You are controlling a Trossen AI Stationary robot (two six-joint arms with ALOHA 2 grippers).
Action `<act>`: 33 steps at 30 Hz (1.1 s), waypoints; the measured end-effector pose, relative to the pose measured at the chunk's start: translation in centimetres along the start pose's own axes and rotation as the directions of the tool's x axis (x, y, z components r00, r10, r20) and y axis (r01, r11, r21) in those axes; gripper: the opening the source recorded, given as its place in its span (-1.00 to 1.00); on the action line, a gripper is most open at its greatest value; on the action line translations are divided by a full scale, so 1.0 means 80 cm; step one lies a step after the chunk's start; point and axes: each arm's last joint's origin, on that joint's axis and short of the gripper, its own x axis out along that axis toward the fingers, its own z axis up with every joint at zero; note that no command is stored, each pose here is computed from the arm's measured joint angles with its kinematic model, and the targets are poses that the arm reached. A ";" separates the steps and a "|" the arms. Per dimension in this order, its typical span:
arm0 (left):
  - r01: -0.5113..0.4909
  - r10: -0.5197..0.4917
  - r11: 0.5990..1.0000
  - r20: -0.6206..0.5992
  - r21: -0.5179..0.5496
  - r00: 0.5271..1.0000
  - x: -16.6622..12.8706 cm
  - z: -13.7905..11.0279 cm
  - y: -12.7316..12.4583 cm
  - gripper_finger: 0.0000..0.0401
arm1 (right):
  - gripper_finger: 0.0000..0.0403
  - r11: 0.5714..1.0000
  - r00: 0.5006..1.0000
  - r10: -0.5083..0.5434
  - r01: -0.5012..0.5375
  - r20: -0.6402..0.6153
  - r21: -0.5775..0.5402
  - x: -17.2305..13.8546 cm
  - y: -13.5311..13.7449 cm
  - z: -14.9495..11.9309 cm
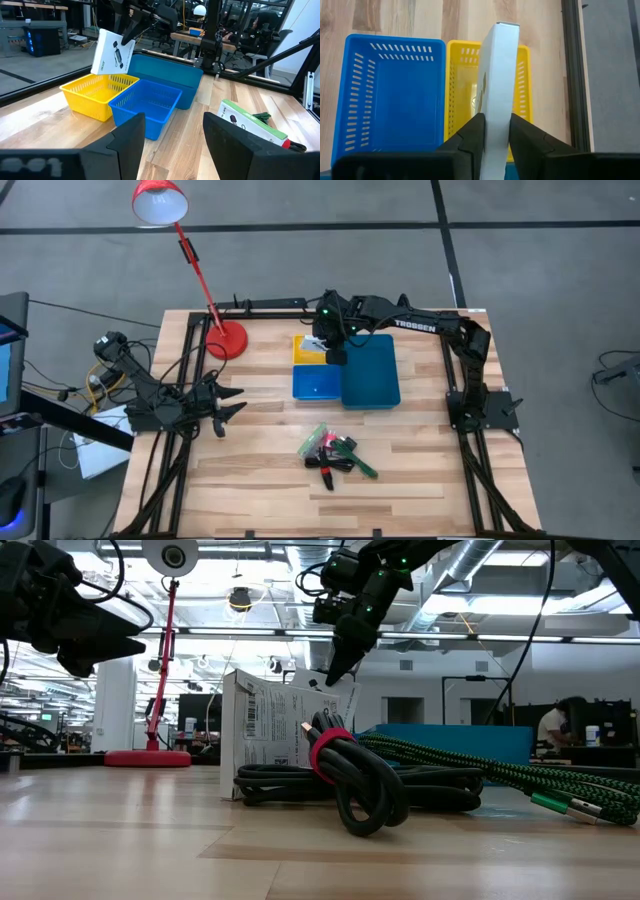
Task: Pick and place items into bin
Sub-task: Put the right card reader box into the yellow bin, then put the card reader box into the yellow bin
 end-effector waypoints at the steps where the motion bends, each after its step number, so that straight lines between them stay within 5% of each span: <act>1: 0.000 0.000 1.000 0.000 0.000 1.000 0.000 0.000 0.000 -0.05 | -0.59 1.000 1.000 0.000 0.000 0.000 0.000 0.000 0.000 0.000; 16: 0.000 0.000 1.000 0.000 0.000 1.000 0.000 0.000 0.000 -0.05 | -0.11 1.000 0.999 -0.021 0.021 0.036 0.016 0.000 -0.002 0.004; 24: 0.000 0.000 1.000 0.000 0.000 1.000 0.000 0.000 0.000 -0.05 | -0.09 0.999 0.998 -0.039 0.039 0.047 0.015 0.000 -0.004 0.006; 33: 0.000 0.000 1.000 0.000 0.000 1.000 0.000 0.000 0.000 -0.05 | -0.19 0.980 0.980 -0.197 0.196 -0.028 -0.042 0.000 0.011 0.013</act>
